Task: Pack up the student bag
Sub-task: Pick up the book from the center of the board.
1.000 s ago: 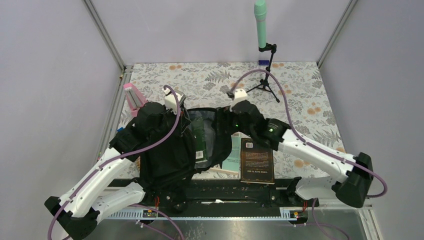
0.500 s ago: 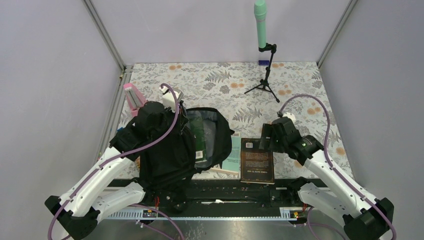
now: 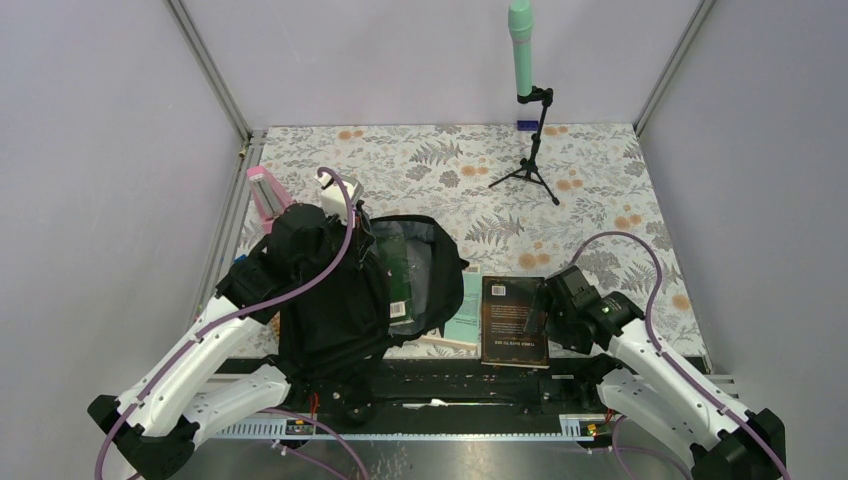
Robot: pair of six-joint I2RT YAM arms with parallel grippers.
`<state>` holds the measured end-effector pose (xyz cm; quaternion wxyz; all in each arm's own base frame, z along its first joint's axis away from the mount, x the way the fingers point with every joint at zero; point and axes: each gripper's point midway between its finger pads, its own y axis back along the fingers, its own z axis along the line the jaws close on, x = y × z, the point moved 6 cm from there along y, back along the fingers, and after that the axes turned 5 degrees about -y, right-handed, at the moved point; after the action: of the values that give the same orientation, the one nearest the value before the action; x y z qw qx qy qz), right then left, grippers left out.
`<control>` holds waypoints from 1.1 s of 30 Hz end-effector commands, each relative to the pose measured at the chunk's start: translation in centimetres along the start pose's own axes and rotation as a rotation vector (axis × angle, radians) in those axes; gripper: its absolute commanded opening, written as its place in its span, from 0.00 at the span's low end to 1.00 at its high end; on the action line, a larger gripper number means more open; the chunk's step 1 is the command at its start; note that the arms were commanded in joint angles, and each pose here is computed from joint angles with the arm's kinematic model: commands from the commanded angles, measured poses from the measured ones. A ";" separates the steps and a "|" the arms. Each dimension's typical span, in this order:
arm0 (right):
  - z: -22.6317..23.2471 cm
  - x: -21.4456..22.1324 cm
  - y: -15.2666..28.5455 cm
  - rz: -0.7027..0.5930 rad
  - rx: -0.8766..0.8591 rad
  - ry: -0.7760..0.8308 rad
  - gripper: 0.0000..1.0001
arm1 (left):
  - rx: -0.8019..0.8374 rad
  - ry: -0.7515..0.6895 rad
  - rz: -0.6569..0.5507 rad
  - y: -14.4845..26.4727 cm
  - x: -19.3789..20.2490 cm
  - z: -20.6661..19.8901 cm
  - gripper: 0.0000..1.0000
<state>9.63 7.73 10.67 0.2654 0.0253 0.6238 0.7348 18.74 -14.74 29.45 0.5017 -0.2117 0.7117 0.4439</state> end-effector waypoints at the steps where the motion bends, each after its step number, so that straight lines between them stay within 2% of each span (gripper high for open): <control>1: -0.1 1.6 -0.5 0.114 0.005 -0.039 1.00 | -0.022 0.015 -0.116 0.4 -2.0 0.3 0.00; 13: 0.6 4.0 -3.0 0.273 -0.058 -0.072 0.98 | -0.012 0.017 -0.112 0.2 -2.0 0.3 0.00; 23: 1.7 3.7 -3.6 0.224 -0.153 -0.125 0.96 | -0.010 0.020 -0.108 0.0 -2.1 0.3 0.00; 28: 1.6 4.2 -4.4 0.212 -0.193 -0.183 0.85 | -0.008 0.021 -0.106 0.0 -2.0 0.3 0.00; 33: 2.0 3.7 -4.0 0.161 -0.246 -0.218 0.68 | -0.008 0.021 -0.108 0.1 -2.0 0.4 0.00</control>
<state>7.45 10.67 5.79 0.2358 0.1347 0.5303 0.8031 18.89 -14.38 29.29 0.4975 -0.2160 0.7114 0.4469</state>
